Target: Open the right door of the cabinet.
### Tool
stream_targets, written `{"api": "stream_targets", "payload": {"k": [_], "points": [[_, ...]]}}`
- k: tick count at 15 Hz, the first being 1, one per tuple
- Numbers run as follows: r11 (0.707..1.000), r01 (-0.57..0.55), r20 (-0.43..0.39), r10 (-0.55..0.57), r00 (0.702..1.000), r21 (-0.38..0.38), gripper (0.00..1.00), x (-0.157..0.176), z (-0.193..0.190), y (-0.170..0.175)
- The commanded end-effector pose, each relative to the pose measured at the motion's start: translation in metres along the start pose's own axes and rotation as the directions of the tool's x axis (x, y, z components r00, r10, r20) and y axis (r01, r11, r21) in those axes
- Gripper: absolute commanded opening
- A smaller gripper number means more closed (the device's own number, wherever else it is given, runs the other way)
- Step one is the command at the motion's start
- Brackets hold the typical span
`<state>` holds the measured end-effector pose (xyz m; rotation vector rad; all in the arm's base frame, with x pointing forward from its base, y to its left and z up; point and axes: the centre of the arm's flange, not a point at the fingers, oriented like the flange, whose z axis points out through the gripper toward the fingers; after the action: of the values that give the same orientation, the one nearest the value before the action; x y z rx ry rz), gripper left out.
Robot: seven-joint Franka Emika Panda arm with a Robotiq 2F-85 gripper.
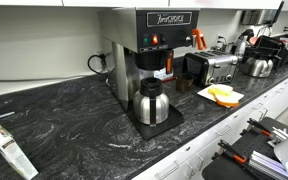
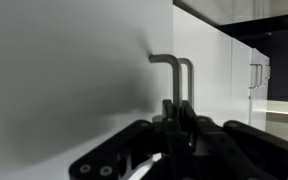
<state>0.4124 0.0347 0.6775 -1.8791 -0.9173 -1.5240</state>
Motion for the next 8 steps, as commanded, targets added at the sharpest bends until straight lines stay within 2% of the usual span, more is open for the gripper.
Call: {"api": "stream_targets", "payload": {"k": [1, 8], "points": [[0.993, 0.043, -0.042, -0.039, 0.998, 0.109, 0.03, 0.013, -0.004, -0.036], [0.988, 0.072, -0.046, -0.067, 0.997, 0.135, 0.03, 0.016, -0.023, -0.053]]}}
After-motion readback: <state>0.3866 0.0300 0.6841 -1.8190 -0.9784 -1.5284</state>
